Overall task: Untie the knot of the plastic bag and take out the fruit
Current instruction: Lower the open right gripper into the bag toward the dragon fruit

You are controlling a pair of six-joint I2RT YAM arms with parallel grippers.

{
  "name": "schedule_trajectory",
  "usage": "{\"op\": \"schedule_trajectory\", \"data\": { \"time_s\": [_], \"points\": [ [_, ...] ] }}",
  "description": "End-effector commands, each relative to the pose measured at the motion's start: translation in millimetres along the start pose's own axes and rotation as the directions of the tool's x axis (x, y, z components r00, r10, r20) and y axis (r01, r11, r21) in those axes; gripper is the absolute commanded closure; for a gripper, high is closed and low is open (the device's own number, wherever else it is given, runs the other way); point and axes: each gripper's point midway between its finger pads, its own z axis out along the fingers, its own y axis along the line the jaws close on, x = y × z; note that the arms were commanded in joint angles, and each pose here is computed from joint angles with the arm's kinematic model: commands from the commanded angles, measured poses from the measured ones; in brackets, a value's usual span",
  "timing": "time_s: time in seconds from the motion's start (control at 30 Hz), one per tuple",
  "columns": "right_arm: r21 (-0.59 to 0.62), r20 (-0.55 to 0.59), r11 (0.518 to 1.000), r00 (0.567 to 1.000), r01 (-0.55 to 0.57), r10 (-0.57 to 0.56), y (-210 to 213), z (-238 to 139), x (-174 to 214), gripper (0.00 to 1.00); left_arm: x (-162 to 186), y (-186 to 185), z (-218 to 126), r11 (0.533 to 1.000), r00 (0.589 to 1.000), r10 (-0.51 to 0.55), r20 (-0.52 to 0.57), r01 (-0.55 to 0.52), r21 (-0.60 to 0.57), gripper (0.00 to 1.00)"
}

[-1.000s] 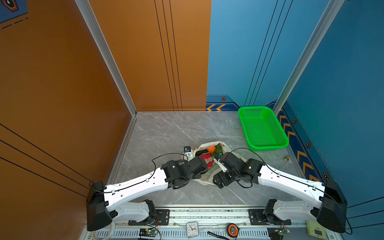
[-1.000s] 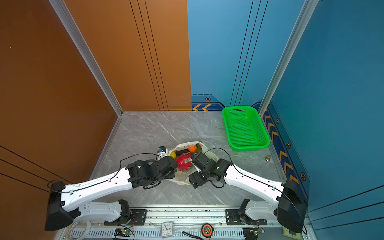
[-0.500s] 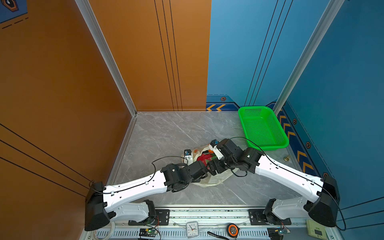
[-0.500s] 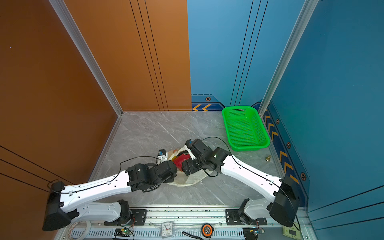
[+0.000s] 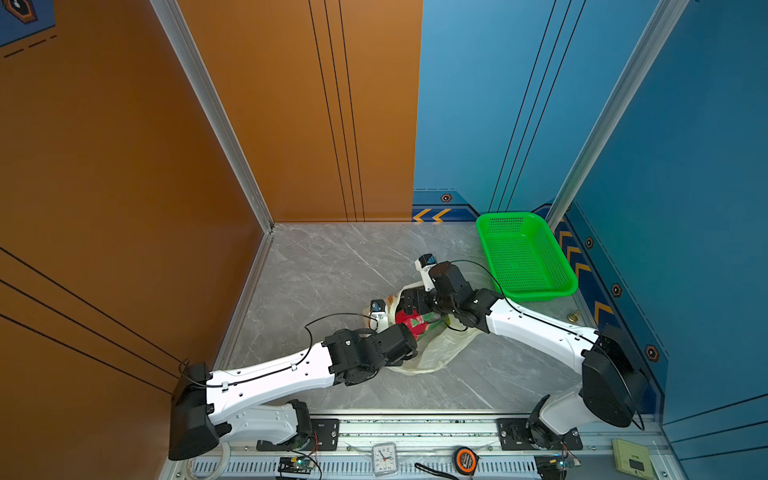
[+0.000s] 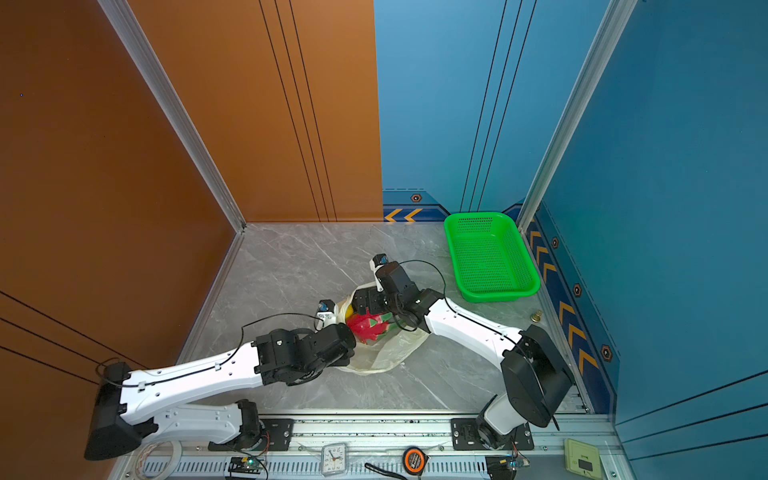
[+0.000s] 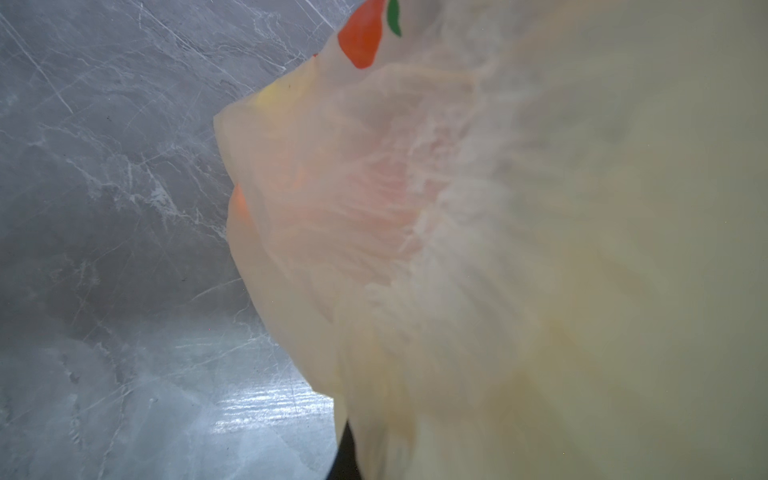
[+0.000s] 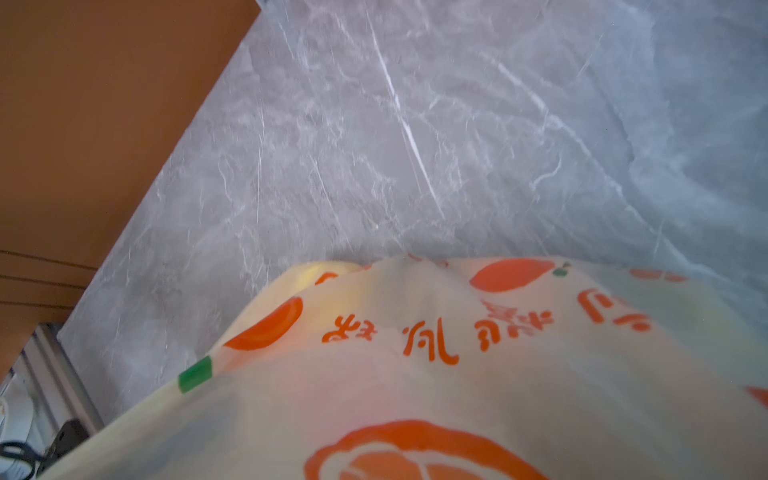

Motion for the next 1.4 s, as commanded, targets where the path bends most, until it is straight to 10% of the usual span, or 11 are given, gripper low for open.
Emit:
{"op": "schedule_trajectory", "data": {
  "time_s": [0.0, 0.23, 0.53, 1.07, 1.37],
  "points": [
    [0.048, 0.248, 0.997, 0.967, -0.064, 0.051, -14, 9, -54, 0.00, 8, -8, 3, 1.000, 1.000, 0.017, -0.018, -0.017, 0.016, 1.00],
    [0.110, 0.086, 0.992, 0.995, -0.055, 0.046, -28, 18, -34, 0.00, 8, -5, 2, 1.000, 1.000, 0.008, -0.001, -0.008, 0.004, 1.00],
    [0.084, -0.156, 0.994, 0.986, 0.067, -0.053, -9, -60, 21, 0.00, -9, 5, -2, 0.998, 0.998, -0.056, 0.035, 0.056, 0.005, 1.00],
    [-0.104, -0.462, 0.935, 0.816, 0.339, -0.347, 4, -69, 107, 0.00, -11, 5, -1, 0.998, 0.998, -0.056, 0.020, 0.056, 0.010, 1.00],
    [0.052, -0.596, 0.921, 0.752, 0.385, -0.281, -31, -52, 120, 0.06, -14, 5, -1, 0.998, 0.998, -0.055, 0.022, 0.055, 0.009, 1.00]
  ]
}}
